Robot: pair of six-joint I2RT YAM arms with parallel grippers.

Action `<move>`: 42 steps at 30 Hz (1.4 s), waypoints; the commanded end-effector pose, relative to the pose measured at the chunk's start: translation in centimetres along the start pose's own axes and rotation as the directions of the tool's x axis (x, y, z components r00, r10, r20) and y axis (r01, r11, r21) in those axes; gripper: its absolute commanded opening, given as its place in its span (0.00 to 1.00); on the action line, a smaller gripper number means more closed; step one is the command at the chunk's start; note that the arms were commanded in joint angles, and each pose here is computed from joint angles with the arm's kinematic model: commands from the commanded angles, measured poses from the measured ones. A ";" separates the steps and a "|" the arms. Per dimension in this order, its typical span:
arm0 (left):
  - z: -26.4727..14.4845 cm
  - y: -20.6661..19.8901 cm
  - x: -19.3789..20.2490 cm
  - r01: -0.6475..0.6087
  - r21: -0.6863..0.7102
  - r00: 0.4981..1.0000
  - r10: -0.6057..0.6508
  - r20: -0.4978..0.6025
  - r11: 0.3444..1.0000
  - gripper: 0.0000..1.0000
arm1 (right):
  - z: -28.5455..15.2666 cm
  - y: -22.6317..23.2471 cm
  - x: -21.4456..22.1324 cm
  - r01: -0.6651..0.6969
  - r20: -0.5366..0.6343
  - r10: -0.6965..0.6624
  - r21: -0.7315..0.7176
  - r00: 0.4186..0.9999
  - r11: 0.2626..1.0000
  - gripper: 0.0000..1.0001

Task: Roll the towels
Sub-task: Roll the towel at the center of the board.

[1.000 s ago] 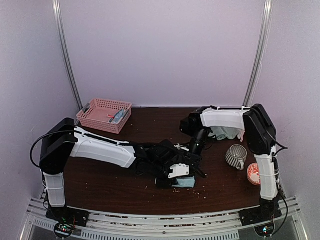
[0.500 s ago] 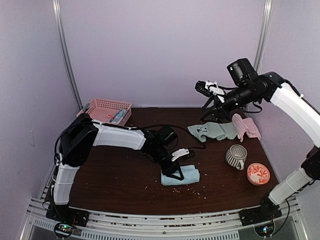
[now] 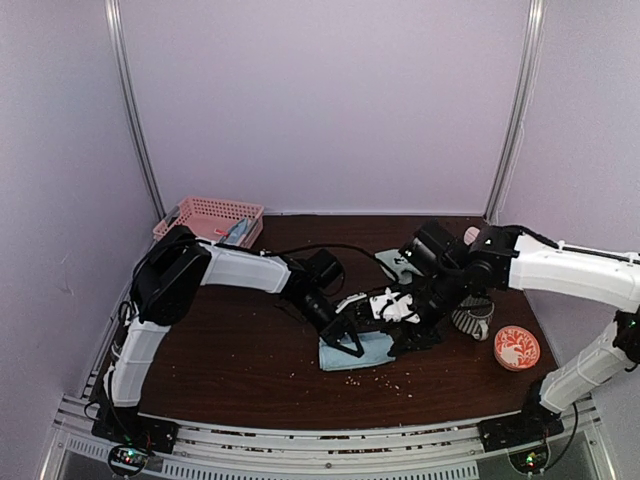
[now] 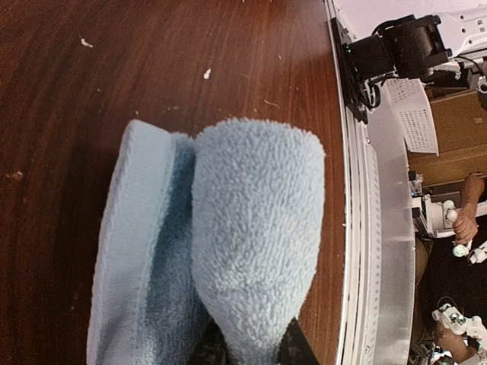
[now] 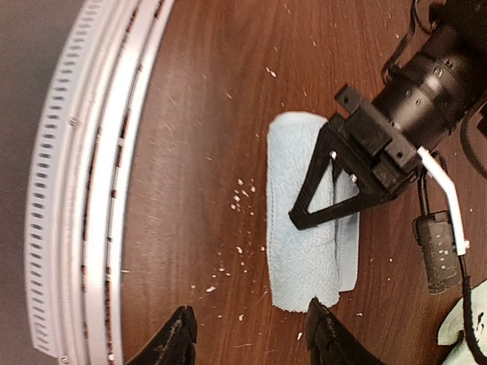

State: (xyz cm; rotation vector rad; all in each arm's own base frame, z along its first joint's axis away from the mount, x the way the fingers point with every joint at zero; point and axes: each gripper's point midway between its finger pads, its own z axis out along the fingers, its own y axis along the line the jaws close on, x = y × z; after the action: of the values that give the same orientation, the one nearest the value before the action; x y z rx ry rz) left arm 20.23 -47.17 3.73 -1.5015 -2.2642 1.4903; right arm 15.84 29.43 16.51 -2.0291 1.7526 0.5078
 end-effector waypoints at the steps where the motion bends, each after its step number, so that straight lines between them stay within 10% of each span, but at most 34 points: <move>1: 1.6 2.5 4.1 0.150 -0.032 0.983 -0.152 -0.100 0.988 0.12 | 4.0 -4.6 2.6 -0.023 -0.090 0.046 0.244 0.995 0.970 0.51; 13: 1.5 2.7 4.1 0.162 -0.015 0.982 -0.162 -0.094 0.987 0.14 | 11.6 -4.5 5.8 0.014 -0.204 0.032 0.220 0.978 0.975 0.57; 22: -1.2 0.7 2.2 0.030 -0.068 0.998 -0.033 -0.047 0.997 0.44 | 14.0 -1.8 8.8 0.028 -0.300 -0.005 0.070 0.954 0.997 0.21; 29: -7.3 0.1 2.4 0.019 -0.229 0.999 -0.010 0.043 0.973 0.52 | 14.2 0.0 9.0 -0.010 -0.326 -0.009 -0.056 0.945 0.998 0.16; 36: -13.8 -2.7 1.6 -0.057 -0.500 0.970 0.166 0.177 0.864 0.53 | 14.3 0.0 7.8 -0.165 -0.325 0.088 -0.217 0.942 0.962 0.15; 42: -18.5 -7.4 0.6 -0.114 -0.754 0.888 0.408 0.215 0.647 0.46 | 15.0 -1.2 7.9 -0.326 -0.363 0.201 -0.328 0.910 0.887 0.14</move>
State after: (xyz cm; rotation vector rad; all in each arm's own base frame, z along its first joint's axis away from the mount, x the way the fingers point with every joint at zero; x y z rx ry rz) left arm 22.38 -34.80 14.54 -1.7455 -2.9527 1.1769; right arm 21.93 34.14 3.96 -2.1298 1.9972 0.4659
